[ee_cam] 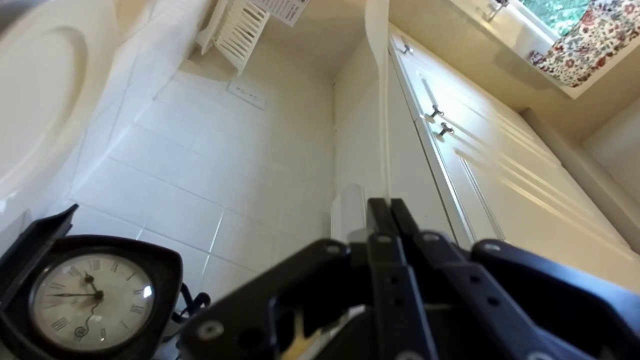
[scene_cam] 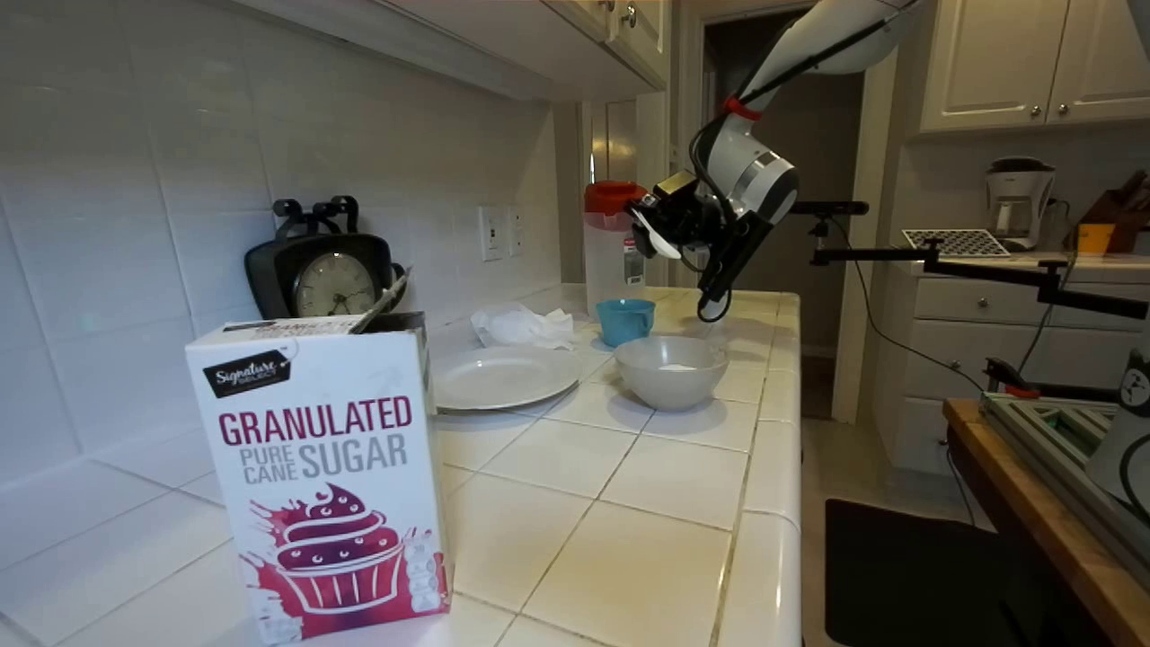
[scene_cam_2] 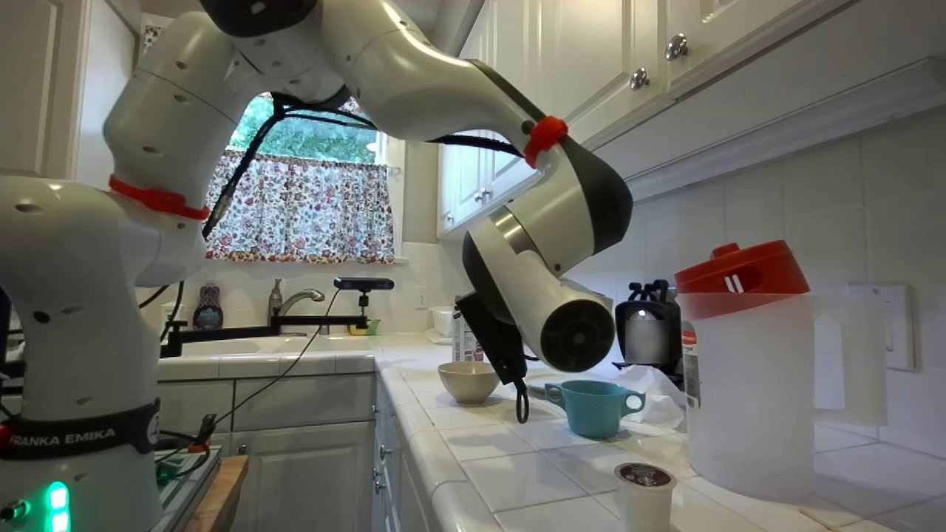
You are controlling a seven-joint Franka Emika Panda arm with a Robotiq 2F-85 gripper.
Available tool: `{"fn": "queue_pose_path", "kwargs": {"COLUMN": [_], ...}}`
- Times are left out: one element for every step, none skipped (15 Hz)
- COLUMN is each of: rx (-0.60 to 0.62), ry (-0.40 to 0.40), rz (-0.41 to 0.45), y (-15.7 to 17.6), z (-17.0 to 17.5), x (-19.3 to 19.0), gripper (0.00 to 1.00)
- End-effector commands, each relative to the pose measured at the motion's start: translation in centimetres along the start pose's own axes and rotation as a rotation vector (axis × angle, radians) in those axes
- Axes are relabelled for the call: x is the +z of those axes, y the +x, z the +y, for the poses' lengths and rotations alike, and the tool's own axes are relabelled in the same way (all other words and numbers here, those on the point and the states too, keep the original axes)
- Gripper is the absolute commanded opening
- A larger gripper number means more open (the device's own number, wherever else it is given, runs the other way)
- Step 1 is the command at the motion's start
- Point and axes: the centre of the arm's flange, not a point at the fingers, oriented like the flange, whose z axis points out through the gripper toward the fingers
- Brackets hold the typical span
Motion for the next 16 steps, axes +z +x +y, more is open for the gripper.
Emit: {"fn": "queue_pose_path", "kwargs": {"rx": [0.031, 0.033, 0.034, 0.036, 0.034, 0.036, 0.044, 0.045, 0.044, 0.049, 0.053, 0.059, 0.064, 0.073, 0.074, 0.075], "ry": [0.022, 0.014, 0.014, 0.012, 0.015, 0.015, 0.012, 0.012, 0.013, 0.011, 0.011, 0.007, 0.010, 0.014, 0.019, 0.025], "rz": [0.098, 0.126, 0.150, 0.176, 0.196, 0.217, 0.238, 0.257, 0.278, 0.302, 0.320, 0.338, 0.352, 0.357, 0.361, 0.366], "y": [-0.6, -0.8, -1.0, -1.2, -1.5, -1.8, -2.2, -2.6, -3.1, -3.6, -4.1, -4.6, -5.0, -5.4, -5.7, -5.8], "z": [-0.6, -0.7, -0.8, -0.9, -0.9, -0.9, -0.9, -0.9, -1.0, -1.1, -1.3, -1.5, -1.8, -2.1, -2.4, -2.8], "x": [-0.3, -0.4, -0.5, -0.6, -0.8, -0.9, -0.9, -1.1, -1.2, -1.4, -1.6, -1.8, -1.9, -2.0, -1.9, -2.0], "gripper": [0.01, 0.01, 0.01, 0.01, 0.01, 0.01, 0.01, 0.01, 0.01, 0.01, 0.01, 0.01, 0.01, 0.01, 0.01, 0.01]}}
